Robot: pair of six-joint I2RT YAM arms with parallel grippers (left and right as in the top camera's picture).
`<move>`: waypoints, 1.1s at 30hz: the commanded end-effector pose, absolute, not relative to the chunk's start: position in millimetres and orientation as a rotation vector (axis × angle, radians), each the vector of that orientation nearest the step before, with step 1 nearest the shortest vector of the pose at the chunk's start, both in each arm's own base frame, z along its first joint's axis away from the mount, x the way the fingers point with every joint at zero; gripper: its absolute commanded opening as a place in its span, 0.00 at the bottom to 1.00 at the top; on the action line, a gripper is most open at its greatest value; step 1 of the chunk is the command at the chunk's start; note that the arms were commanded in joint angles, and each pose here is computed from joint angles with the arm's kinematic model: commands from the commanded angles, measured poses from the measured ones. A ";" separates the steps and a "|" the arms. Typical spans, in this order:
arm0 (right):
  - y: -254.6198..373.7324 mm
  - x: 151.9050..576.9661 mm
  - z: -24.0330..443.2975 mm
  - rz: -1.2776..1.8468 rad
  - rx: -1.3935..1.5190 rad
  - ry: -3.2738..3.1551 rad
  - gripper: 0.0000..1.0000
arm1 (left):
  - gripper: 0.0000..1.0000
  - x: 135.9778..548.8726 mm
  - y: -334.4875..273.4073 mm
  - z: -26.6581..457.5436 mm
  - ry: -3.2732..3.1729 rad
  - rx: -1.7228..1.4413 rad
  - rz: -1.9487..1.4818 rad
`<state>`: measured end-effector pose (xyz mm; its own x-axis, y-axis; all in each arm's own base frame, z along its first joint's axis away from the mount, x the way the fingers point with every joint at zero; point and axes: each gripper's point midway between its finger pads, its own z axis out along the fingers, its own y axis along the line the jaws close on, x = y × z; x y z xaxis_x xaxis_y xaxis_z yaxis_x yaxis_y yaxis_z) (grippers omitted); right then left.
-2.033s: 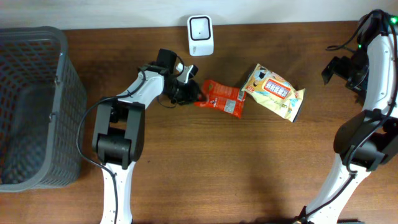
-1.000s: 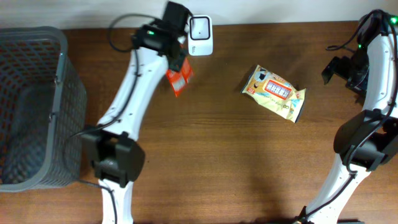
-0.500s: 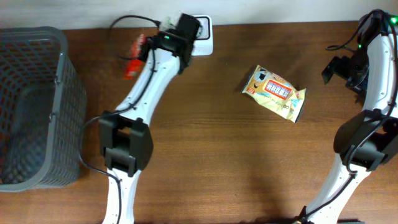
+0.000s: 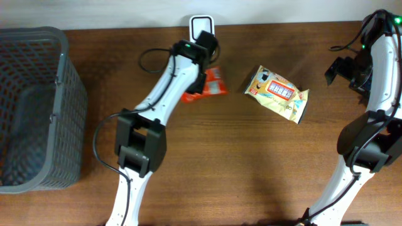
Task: Scan the item barcode
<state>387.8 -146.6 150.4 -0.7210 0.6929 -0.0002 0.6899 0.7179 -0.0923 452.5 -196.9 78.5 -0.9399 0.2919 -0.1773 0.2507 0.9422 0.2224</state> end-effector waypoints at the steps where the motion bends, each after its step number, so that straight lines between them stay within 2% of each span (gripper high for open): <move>1: -147.3 389.6 164.3 0.129 -1.175 -2.920 0.98 | 0.00 430.2 -244.2 73.0 2.932 0.495 0.092; 4: -147.3 389.6 164.3 0.129 -1.175 -2.920 0.98 | 0.00 440.7 -243.8 89.2 2.869 0.485 0.147; 8: -147.3 389.6 164.3 0.129 -1.175 -2.920 0.98 | 0.00 465.7 -194.6 127.4 2.766 0.377 0.418; 10: -147.3 389.6 164.3 0.129 -1.175 -2.920 0.98 | 0.09 471.0 -173.9 136.8 2.773 0.288 0.438; 11: -147.3 389.6 164.3 0.129 -1.175 -2.920 0.98 | 0.31 473.5 -158.2 139.3 2.788 0.162 0.433; 12: -147.3 389.6 164.3 0.129 -1.175 -2.920 0.98 | 0.80 475.0 -146.5 136.4 2.826 0.076 0.373; 13: -147.3 389.6 164.3 0.129 -1.175 -2.920 0.98 | 1.00 475.5 -140.7 132.4 2.870 0.036 0.283; 17: -147.3 389.6 164.3 0.129 -1.175 -2.920 0.98 | 0.99 474.5 -122.2 125.0 2.981 -0.102 -0.006; 23: -147.6 391.8 164.3 0.125 -1.179 -2.927 0.98 | 0.99 464.9 -106.0 122.8 3.036 -0.153 -0.010; 24: -140.3 396.7 163.8 0.046 -1.200 -2.929 0.98 | 0.99 465.4 -105.8 122.8 3.035 -0.154 -0.011; 28: -66.3 418.0 179.3 -0.665 -1.162 -2.819 0.98 | 0.99 466.1 -106.8 122.4 3.033 -0.152 -0.013; 30: -37.8 443.4 198.8 -1.013 -1.120 -2.788 0.98 | 1.00 466.6 -106.7 121.9 3.032 -0.153 -0.013; 32: -14.6 474.8 214.8 -1.234 -0.933 -2.909 0.98 | 0.99 466.7 -106.8 117.9 3.040 -0.153 -0.010; 33: -1.0 485.4 216.1 -1.243 -0.841 -2.982 0.98 | 0.99 466.8 -106.7 114.2 3.047 -0.153 -0.006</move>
